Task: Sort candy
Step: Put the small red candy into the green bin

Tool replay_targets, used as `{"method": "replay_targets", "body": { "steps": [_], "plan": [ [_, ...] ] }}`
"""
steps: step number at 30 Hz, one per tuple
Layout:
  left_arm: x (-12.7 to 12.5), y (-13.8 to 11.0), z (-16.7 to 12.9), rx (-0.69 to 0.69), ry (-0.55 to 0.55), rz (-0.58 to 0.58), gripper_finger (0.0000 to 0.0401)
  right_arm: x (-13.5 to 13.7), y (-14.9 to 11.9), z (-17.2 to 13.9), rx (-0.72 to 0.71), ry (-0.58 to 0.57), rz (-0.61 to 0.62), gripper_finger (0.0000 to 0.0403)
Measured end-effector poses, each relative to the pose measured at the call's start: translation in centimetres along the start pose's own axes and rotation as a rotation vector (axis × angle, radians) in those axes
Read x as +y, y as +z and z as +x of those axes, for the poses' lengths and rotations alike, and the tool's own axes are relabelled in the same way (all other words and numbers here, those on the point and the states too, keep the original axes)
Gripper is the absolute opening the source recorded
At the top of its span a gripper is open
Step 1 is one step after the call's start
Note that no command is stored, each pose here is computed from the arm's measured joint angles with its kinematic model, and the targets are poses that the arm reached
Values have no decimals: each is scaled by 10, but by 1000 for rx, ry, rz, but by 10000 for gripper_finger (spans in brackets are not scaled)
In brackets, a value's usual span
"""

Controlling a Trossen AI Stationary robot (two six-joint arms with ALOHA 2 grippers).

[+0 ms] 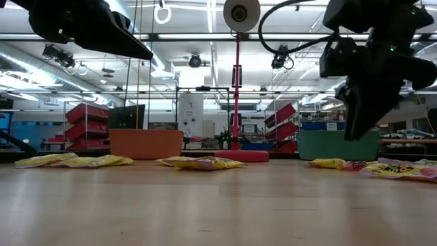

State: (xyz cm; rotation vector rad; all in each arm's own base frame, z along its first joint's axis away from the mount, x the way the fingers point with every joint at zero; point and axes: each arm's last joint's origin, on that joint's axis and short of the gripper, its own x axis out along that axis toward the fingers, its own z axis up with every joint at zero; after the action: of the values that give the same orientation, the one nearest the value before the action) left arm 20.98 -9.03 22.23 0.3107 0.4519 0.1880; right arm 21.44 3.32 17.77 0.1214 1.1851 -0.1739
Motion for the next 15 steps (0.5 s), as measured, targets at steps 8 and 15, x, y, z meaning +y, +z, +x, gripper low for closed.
{"method": "replay_targets", "body": {
  "steps": [8,15],
  "plan": [
    [0,0,0,0,0,0,88,5,-12,12,-27,1,50,115],
    [0,0,0,0,0,0,88,3,-19,18,-36,1,83,115]
  ]
}}
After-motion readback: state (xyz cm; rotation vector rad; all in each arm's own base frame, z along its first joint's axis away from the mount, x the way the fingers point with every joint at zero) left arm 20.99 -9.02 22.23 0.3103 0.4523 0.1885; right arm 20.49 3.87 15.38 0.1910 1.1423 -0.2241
